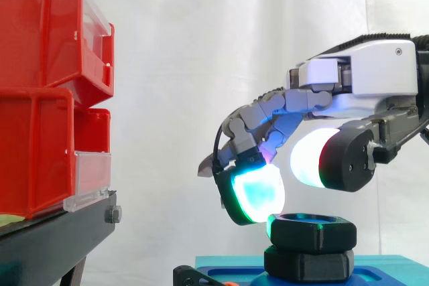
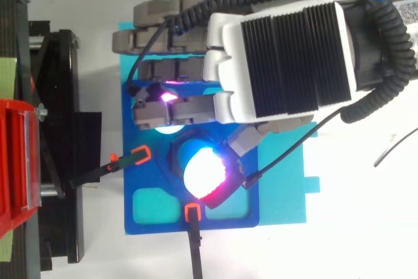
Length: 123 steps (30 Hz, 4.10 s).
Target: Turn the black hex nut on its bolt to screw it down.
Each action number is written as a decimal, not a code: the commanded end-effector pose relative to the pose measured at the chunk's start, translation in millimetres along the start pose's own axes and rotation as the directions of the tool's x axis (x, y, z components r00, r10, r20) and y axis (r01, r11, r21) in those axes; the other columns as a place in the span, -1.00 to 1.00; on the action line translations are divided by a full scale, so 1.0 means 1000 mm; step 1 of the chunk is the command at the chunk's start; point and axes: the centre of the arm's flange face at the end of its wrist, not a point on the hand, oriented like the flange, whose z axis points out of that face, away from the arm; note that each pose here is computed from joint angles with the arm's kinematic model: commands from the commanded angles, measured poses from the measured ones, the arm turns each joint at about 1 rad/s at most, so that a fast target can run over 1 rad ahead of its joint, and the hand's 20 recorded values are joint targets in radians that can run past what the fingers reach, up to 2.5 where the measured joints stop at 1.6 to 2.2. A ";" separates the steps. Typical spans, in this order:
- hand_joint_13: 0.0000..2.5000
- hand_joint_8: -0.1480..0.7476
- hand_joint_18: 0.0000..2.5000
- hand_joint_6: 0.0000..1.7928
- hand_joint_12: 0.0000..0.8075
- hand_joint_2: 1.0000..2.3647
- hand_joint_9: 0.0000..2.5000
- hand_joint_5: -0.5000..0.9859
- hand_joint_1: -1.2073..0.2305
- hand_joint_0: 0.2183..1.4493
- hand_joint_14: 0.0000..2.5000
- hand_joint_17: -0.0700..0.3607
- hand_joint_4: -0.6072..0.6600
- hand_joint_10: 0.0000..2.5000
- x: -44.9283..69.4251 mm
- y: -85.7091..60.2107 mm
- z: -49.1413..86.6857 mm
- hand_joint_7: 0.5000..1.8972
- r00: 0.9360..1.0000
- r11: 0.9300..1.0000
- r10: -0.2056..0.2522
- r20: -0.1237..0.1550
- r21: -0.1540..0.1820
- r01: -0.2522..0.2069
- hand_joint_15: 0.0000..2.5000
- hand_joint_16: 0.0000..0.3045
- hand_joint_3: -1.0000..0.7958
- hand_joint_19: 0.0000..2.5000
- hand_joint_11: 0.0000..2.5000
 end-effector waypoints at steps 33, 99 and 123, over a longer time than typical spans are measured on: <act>-0.59 -0.21 -0.69 -0.44 -0.14 -1.00 -0.34 -0.38 0.36 -0.52 -1.00 -0.20 0.29 -1.00 0.012 0.064 0.025 -0.61 0.999 1.000 -0.016 0.051 -0.017 0.016 -1.00 -0.70 -0.44 -0.73 -1.00; -0.57 -0.16 -0.67 -0.43 -0.13 -1.00 -0.28 -0.29 0.49 -0.53 -1.00 -0.20 0.06 -1.00 0.022 0.005 -0.002 0.50 0.999 1.000 -0.012 0.034 -0.028 0.013 -1.00 -0.70 -0.44 -0.72 -1.00; -0.62 -0.13 -0.71 -0.44 -0.07 -1.00 -0.35 -0.35 0.37 -0.58 -1.00 -0.16 0.25 -1.00 -0.021 0.016 0.015 -0.06 0.997 0.999 -0.023 0.076 -0.046 0.026 -1.00 -0.67 -0.44 -0.74 -1.00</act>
